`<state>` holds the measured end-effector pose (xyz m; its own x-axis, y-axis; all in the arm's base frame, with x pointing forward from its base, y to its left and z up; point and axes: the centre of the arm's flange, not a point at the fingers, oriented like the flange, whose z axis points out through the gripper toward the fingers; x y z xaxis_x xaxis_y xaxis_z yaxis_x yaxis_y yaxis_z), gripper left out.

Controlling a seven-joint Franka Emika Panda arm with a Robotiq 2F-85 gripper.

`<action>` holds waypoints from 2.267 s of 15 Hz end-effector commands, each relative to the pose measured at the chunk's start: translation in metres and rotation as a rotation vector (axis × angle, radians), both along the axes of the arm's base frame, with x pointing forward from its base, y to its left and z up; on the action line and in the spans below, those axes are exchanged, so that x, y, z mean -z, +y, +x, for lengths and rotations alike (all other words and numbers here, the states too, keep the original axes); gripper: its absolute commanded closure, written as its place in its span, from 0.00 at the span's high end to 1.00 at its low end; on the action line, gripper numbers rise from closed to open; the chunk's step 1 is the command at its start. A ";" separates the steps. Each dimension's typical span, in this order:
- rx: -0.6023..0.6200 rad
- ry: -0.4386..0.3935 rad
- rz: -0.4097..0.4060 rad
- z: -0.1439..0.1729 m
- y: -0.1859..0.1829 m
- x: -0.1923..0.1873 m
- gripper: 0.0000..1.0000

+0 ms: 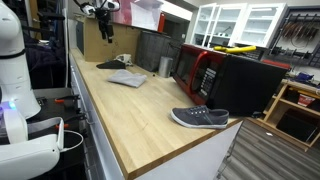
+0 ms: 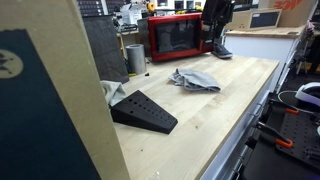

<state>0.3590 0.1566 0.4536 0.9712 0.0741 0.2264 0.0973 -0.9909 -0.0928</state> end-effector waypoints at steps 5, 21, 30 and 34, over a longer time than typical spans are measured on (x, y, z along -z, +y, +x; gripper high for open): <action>0.000 0.000 0.000 0.000 0.000 0.000 1.00; 0.000 0.000 0.000 0.000 0.000 0.000 1.00; 0.000 0.000 0.000 0.000 0.000 0.000 1.00; -0.003 0.013 -0.007 0.003 0.001 0.007 1.00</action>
<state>0.3591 0.1566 0.4532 0.9713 0.0752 0.2258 0.0980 -0.9910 -0.0914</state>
